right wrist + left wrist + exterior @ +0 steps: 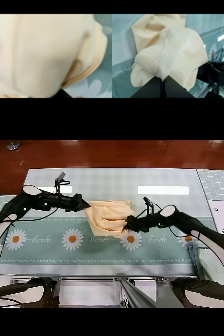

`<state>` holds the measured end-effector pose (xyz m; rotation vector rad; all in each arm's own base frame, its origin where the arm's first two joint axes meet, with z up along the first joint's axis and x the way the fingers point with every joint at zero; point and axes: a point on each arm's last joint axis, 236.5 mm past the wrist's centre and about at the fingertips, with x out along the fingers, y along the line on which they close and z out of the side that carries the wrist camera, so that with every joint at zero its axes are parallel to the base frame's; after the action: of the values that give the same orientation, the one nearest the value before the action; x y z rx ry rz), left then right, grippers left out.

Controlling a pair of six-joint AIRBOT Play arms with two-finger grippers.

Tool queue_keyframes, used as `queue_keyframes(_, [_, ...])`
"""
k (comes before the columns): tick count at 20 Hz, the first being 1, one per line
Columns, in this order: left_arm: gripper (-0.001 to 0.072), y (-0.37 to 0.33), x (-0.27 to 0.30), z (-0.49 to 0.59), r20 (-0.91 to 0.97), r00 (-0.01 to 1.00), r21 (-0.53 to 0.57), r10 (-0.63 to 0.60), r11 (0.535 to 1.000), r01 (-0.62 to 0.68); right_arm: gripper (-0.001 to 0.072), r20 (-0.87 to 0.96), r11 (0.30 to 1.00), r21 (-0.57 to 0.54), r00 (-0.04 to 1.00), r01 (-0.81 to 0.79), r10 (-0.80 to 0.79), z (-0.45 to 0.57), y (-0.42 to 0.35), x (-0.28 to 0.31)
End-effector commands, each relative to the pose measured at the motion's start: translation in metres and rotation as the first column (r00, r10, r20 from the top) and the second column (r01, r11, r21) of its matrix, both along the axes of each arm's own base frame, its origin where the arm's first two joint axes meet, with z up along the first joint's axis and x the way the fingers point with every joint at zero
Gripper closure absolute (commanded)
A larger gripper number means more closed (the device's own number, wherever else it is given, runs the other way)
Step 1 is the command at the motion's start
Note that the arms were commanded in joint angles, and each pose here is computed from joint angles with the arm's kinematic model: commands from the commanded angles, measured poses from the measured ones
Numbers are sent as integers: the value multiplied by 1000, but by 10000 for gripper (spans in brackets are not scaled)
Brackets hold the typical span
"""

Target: Fold the shirts.

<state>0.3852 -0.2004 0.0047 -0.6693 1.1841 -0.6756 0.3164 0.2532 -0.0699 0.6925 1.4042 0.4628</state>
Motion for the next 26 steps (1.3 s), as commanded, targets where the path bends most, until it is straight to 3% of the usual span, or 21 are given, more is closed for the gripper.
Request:
queue_keyframes(1, [684,14,23,57,123,992,-30,15,999,-12,688,173,998,-3,983,-57,56,68,-7,46])
queue_keyframes(4, [684,32,56,186,394,913,-124,108,990,-63,688,437,995,-94,896,-35,73,191,-35,102])
queue_keyframes(7, [684,48,39,319,659,746,-105,95,994,-33,687,664,977,-192,722,-89,196,334,-48,95])
queue_keyframes(10, [684,81,-10,387,792,611,93,-6,989,-112,687,784,958,-250,550,-141,286,433,-54,31])
queue_keyframes(12, [684,108,-40,413,840,542,181,-17,951,-250,688,849,963,-254,457,-91,267,476,-67,-8])
queue_keyframes(14, [684,124,-75,425,863,502,258,-52,900,-351,687,860,960,-277,434,-40,267,491,-85,-43])
queue_keyframes(17, [684,131,-116,422,859,506,323,-77,849,-419,687,841,943,-333,456,13,291,487,-109,-79])
queue_keyframes(20, [684,129,-127,380,808,585,350,-68,854,-384,687,744,932,-363,596,-19,301,441,-117,-94])
queue_keyframes(26, [684,103,-111,191,498,865,245,60,947,-206,687,495,937,-343,834,-71,244,286,-109,-53])
